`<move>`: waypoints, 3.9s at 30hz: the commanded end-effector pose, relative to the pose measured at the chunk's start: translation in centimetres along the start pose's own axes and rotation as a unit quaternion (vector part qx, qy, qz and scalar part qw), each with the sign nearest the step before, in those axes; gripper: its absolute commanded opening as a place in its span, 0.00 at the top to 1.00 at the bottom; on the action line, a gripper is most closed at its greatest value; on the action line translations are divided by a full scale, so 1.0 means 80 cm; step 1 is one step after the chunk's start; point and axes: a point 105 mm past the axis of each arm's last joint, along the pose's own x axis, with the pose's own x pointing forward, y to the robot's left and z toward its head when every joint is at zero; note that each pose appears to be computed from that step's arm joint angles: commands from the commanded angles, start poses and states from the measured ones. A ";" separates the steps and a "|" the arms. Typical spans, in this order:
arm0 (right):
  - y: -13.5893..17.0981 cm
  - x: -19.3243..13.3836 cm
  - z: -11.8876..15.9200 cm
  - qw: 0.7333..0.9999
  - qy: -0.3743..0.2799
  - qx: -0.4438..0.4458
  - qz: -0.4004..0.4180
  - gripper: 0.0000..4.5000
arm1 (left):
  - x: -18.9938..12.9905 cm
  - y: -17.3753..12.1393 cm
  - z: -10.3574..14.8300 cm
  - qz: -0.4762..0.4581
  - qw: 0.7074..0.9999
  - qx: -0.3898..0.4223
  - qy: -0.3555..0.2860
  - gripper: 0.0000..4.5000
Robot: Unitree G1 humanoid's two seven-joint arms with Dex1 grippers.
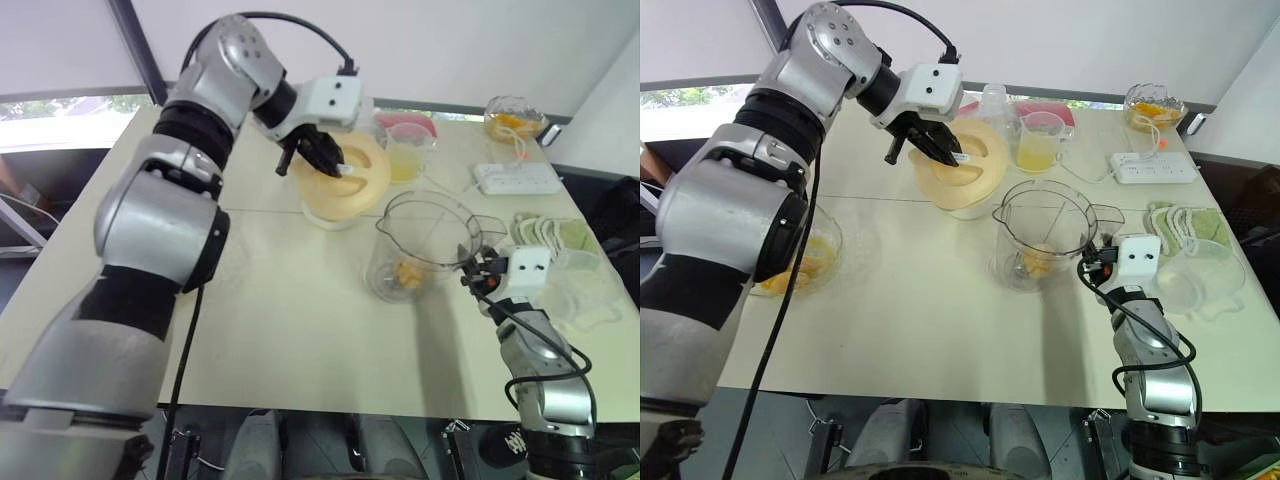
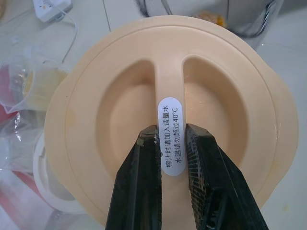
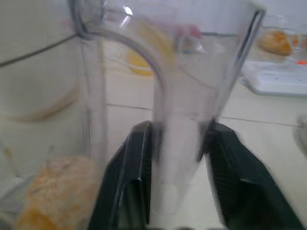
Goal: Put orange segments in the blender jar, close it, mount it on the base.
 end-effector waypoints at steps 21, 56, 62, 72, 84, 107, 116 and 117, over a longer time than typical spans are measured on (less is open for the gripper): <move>0.032 0.009 0.031 0.999 -0.036 -0.001 -0.004 0.59 | 0.000 0.014 0.100 -0.019 0.994 0.061 -0.090 0.96; 0.039 -0.009 0.020 0.998 -0.039 0.011 -0.045 0.78 | 0.076 -0.017 0.099 -0.116 0.992 0.019 -0.037 0.96; 0.045 -0.018 0.012 0.998 -0.033 0.018 -0.055 0.78 | 0.077 -0.009 0.091 -0.084 0.996 0.003 -0.033 0.96; 0.052 -0.023 0.007 0.998 -0.030 0.022 -0.057 0.78 | 0.088 -0.017 0.067 -0.092 0.995 0.029 0.005 0.96; 0.058 -0.029 0.000 0.998 -0.018 0.022 -0.055 0.78 | 0.082 -0.027 0.080 -0.124 0.989 0.063 -0.053 0.96; 0.062 -0.025 0.003 0.999 -0.013 0.011 -0.037 0.78 | 0.085 -0.027 0.109 -0.123 0.984 0.077 -0.106 0.96; 0.059 -0.029 0.003 0.999 -0.012 0.007 -0.043 0.78 | 0.086 -0.027 0.117 -0.124 0.982 0.085 -0.115 0.96; 0.058 -0.029 0.003 0.999 -0.011 0.007 -0.043 0.78 | 0.085 -0.027 0.117 -0.123 0.982 0.086 -0.114 0.96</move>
